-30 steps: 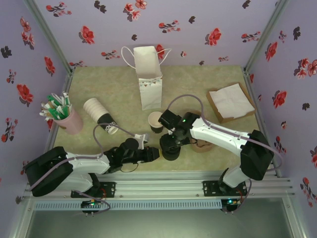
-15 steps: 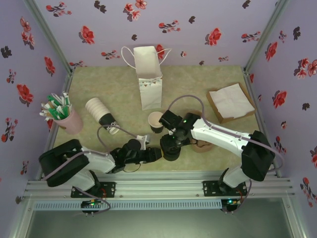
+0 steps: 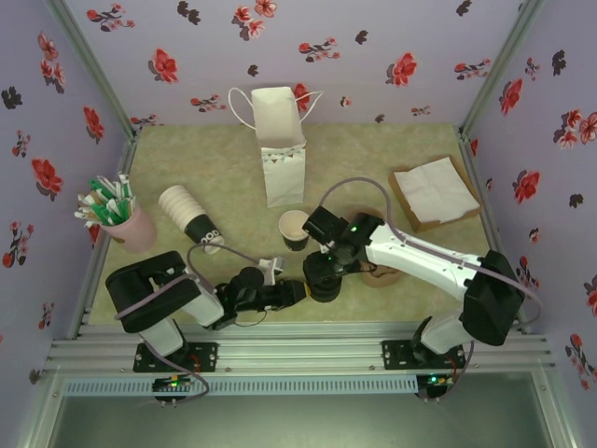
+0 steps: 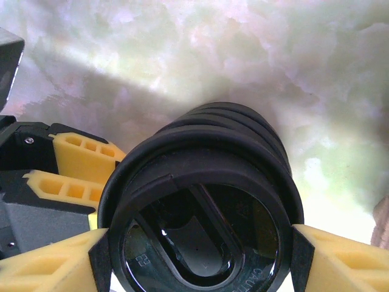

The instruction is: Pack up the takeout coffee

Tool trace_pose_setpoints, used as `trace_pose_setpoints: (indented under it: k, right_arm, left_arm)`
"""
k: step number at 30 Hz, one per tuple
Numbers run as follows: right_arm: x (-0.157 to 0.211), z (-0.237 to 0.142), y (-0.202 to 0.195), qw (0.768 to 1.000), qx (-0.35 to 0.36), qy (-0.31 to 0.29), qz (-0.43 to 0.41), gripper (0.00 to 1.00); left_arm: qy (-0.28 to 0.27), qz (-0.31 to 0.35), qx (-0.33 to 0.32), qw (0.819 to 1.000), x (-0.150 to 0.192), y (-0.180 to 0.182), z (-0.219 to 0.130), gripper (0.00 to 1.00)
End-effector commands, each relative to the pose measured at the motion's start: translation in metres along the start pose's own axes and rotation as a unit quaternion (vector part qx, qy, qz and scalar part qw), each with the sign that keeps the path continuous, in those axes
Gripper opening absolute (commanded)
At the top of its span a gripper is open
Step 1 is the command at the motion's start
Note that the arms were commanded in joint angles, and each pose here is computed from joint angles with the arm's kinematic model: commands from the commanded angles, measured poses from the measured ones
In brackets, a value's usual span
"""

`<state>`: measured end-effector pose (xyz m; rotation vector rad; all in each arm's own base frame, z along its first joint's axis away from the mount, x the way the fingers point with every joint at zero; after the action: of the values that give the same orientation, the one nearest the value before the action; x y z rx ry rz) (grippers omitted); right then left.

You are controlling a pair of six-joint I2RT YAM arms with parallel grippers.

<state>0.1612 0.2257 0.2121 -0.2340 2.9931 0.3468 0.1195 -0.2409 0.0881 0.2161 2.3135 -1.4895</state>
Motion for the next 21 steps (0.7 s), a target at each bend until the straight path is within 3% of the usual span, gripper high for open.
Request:
trace_pose_setpoints:
  k: [1,8,17,21]
  right_arm:
    - [0.002,-0.015,-0.005,1.000,0.020,-0.018,0.008,0.73]
    - [-0.001,-0.028,-0.005,0.999,0.026,-0.039,0.006,0.73]
    - [-0.019,-0.052,0.002,0.997,0.024,-0.080,-0.001,0.73]
    - [-0.035,-0.058,0.008,0.995,0.022,-0.094,-0.004,0.73]
  left_arm:
    - [-0.011,0.002,0.005,1.000,-0.004,-0.003,-0.002,0.38]
    - [-0.014,0.010,0.006,1.000,-0.008,-0.011,-0.005,0.50]
    - [-0.035,0.075,-0.059,0.995,-0.031,-0.040,-0.043,0.93]
    - [-0.052,0.118,-0.101,0.986,-0.058,-0.061,-0.075,0.99]
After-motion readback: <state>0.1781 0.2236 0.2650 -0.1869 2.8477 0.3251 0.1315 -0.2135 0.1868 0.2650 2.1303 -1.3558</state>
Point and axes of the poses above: each hand's point on the last joint's axis, 136 mm out from that joint toward the fingers, its own z axis out along the fingers, its own y axis along the line the jaws close on, x = y × z, the point moved 10 cm from there along -z, back along the fingers, and after that the axes turned 12 degrees about z, right-handed, at the moved point
